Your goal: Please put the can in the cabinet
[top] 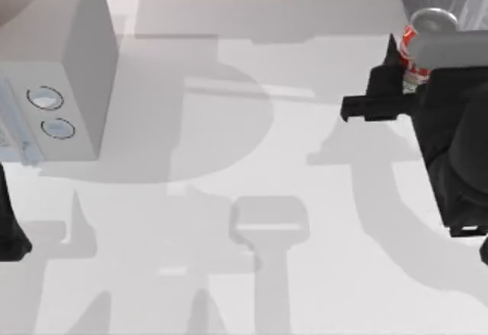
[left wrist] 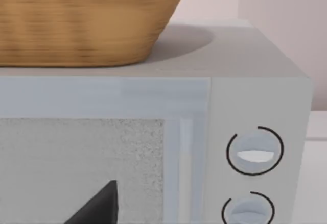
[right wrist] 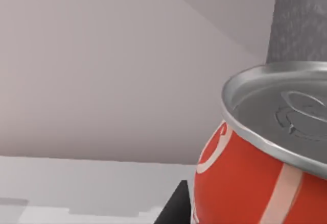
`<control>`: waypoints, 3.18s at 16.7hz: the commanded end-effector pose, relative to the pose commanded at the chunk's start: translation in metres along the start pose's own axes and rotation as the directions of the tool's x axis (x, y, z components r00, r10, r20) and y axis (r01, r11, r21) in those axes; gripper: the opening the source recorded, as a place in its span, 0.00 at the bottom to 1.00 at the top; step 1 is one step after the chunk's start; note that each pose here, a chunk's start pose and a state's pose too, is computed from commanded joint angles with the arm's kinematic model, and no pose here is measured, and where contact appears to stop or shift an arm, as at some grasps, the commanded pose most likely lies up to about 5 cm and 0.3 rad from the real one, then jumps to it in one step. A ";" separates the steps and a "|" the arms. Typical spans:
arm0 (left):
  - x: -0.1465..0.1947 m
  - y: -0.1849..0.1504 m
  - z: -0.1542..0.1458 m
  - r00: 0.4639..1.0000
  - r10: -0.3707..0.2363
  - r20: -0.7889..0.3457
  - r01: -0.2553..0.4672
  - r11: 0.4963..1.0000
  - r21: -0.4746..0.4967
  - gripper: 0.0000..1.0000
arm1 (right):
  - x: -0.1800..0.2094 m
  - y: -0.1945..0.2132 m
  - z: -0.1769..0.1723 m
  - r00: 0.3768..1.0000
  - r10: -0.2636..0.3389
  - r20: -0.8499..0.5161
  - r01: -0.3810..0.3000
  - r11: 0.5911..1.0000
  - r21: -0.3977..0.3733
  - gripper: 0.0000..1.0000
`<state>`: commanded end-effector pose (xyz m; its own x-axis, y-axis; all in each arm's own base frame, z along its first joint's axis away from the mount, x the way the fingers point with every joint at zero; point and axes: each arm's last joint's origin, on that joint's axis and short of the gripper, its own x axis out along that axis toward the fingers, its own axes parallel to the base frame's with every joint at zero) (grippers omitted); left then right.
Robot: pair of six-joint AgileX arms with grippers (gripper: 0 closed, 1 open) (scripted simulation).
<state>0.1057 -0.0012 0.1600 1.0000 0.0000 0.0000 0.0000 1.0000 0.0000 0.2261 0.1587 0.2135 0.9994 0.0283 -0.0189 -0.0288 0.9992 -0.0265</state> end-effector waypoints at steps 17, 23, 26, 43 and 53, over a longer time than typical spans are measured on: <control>0.000 0.000 0.000 1.000 0.000 0.000 0.000 1.000 0.000 1.00 | -0.119 -0.151 -0.030 0.994 -0.079 0.073 0.076 0.996 0.048 0.00; 0.000 0.000 0.000 1.000 0.000 0.000 0.000 1.000 0.000 1.00 | -0.124 -0.155 -0.060 0.999 -0.029 0.018 0.028 0.999 0.027 0.00; 0.000 0.000 0.000 1.000 0.000 0.000 0.000 1.000 0.000 1.00 | -0.124 -0.155 -0.060 0.999 -0.028 0.017 0.027 0.999 0.029 0.00; 0.000 0.000 0.000 1.000 0.000 0.000 0.000 1.000 0.000 1.00 | -0.108 -0.151 0.105 0.999 -0.027 0.025 0.026 0.999 0.025 0.00; 0.000 0.000 0.000 1.000 0.000 0.000 0.000 1.000 0.000 1.00 | -0.064 -0.144 0.201 0.999 -0.030 0.016 0.030 0.999 0.028 0.00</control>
<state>0.1057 -0.0012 0.1600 1.0000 0.0000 0.0000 0.0000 1.0000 0.0000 0.1697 0.0187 0.4197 1.0000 -0.0017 -0.0022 0.0017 1.0000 0.0008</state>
